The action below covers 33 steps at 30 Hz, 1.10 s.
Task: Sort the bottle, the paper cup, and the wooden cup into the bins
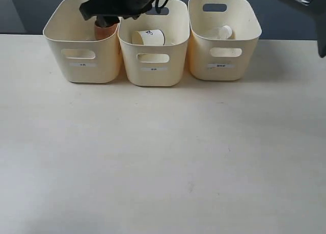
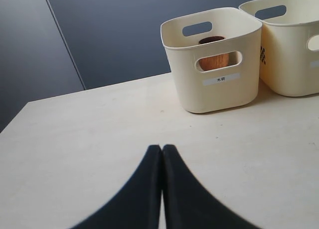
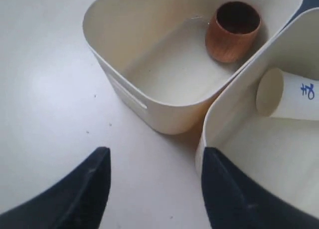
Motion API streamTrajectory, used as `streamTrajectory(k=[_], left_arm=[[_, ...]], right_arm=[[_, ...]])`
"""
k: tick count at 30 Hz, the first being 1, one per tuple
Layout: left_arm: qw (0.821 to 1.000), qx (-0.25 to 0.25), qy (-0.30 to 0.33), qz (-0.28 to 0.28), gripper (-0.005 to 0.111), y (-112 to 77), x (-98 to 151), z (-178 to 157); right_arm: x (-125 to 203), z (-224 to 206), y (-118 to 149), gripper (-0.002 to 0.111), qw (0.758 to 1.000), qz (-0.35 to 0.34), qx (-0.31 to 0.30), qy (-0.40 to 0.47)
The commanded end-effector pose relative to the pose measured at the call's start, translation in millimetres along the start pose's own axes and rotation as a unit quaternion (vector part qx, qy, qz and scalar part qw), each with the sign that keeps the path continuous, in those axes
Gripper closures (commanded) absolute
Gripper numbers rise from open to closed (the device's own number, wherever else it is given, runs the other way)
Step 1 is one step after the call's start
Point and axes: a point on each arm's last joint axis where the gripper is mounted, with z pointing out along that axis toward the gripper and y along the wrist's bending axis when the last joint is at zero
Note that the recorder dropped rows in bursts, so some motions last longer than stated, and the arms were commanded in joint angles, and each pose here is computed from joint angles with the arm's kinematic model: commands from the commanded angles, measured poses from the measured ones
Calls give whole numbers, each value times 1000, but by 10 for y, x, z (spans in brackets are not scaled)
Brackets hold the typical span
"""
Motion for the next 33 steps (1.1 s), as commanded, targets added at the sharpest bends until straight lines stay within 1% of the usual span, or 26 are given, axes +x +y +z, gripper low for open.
streamTrajectory(k=[1, 8, 12, 16, 24, 27, 30, 33], left_arm=[[1000, 1, -5, -1, 107, -1, -3, -3], [1000, 1, -5, -1, 107, -1, -3, -3], [1000, 1, -5, -1, 107, -1, -3, -3], [1000, 1, -5, -1, 107, -1, -3, -3], [1000, 1, -5, -1, 107, -1, -3, -3], [1000, 1, -5, -1, 107, -1, -3, -3], [1000, 1, -5, -1, 107, -1, -3, -3], [1000, 1, -5, -1, 107, -1, -3, -3]], right_arm=[[4, -209, 4, 55, 999, -13, 6, 32], [104, -391, -17, 55, 994, -22, 24, 106], [157, -443, -75, 55, 990, -11, 33, 138], [195, -455, -73, 55, 987, 0, 33, 160], [162, -547, -73, 55, 988, 17, 41, 149], [118, -690, -119, 55, 988, 10, 74, 136], [48, -941, -189, 55, 986, 14, 128, 110], [-15, -1214, -207, 55, 984, 20, 155, 81]])
